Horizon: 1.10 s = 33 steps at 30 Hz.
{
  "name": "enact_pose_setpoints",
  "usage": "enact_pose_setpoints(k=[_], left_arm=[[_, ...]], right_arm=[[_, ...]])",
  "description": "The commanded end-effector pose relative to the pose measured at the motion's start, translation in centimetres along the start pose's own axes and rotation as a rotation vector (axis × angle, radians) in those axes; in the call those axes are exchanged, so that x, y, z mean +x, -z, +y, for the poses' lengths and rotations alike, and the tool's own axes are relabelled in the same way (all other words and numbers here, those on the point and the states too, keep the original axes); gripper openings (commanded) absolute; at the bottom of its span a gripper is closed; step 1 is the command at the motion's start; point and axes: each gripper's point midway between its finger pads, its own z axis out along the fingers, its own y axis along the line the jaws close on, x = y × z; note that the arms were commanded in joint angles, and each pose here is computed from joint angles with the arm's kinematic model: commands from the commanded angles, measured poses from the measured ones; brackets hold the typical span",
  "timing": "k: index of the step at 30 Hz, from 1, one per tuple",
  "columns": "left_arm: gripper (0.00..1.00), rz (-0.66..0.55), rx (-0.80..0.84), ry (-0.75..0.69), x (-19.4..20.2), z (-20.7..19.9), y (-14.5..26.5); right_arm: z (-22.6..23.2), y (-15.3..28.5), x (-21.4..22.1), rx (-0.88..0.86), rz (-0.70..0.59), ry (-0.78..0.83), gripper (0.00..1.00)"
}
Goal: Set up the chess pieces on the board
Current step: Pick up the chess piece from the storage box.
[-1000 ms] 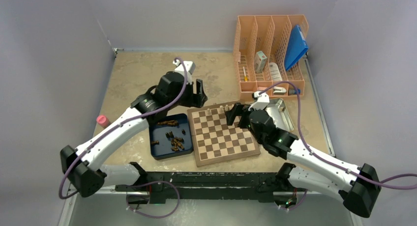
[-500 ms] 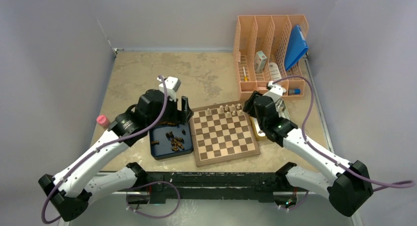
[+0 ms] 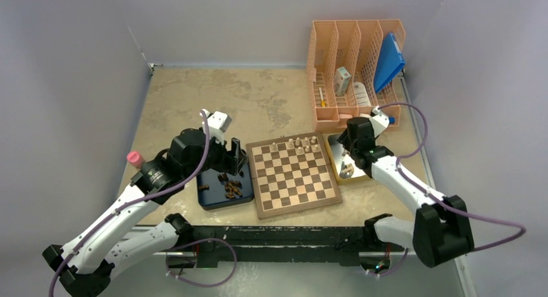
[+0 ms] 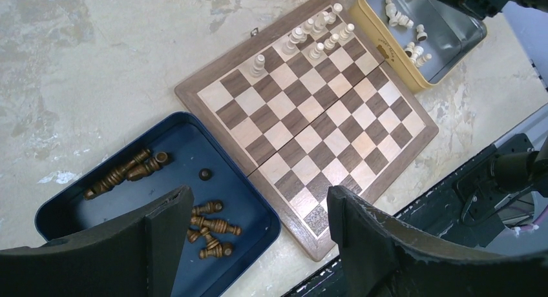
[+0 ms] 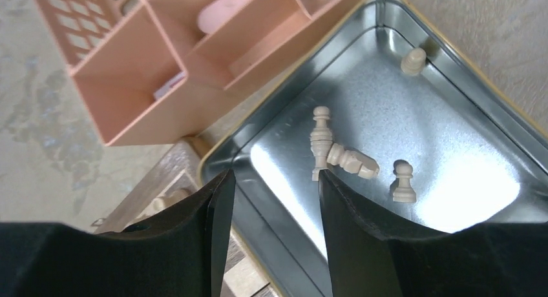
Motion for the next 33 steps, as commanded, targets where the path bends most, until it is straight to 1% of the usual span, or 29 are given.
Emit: enact_pose_setpoints(k=[1, 6, 8, 11, 23, 27, 30, 33], left_arm=[[0.76, -0.021, 0.033, -0.028, -0.5, -0.5, 0.3], [0.76, -0.023, 0.031, -0.031, -0.5, -0.5, 0.4], [0.76, -0.02, 0.031, -0.032, -0.4, -0.5, 0.3], [0.76, -0.016, 0.028, -0.032, -0.3, -0.4, 0.2], [0.76, -0.008, 0.013, -0.034, -0.2, -0.1, 0.0], [0.76, -0.003, 0.011, -0.035, -0.1, -0.1, -0.1], [0.76, -0.002, 0.01, -0.035, -0.1, -0.1, -0.2], [0.76, -0.001, 0.009, -0.035, -0.1, -0.1, -0.2]], right_arm=[[-0.4, -1.8, 1.1, 0.03, 0.061, -0.065, 0.52], [-1.5, -3.5, 3.0, 0.06, 0.117, -0.099, 0.46], [-2.0, -3.9, 3.4, 0.086, 0.125, -0.105, 0.42], [-2.7, -4.2, 3.8, 0.118, 0.131, -0.105, 0.38], [-3.6, -5.0, 5.4, 0.146, 0.17, -0.102, 0.34], [-2.9, -5.3, 5.4, 0.121, 0.172, -0.108, 0.31], [-2.9, -5.5, 5.7, 0.12, 0.179, -0.103, 0.26], [-2.9, -5.6, 5.8, 0.117, 0.187, -0.095, 0.19]])
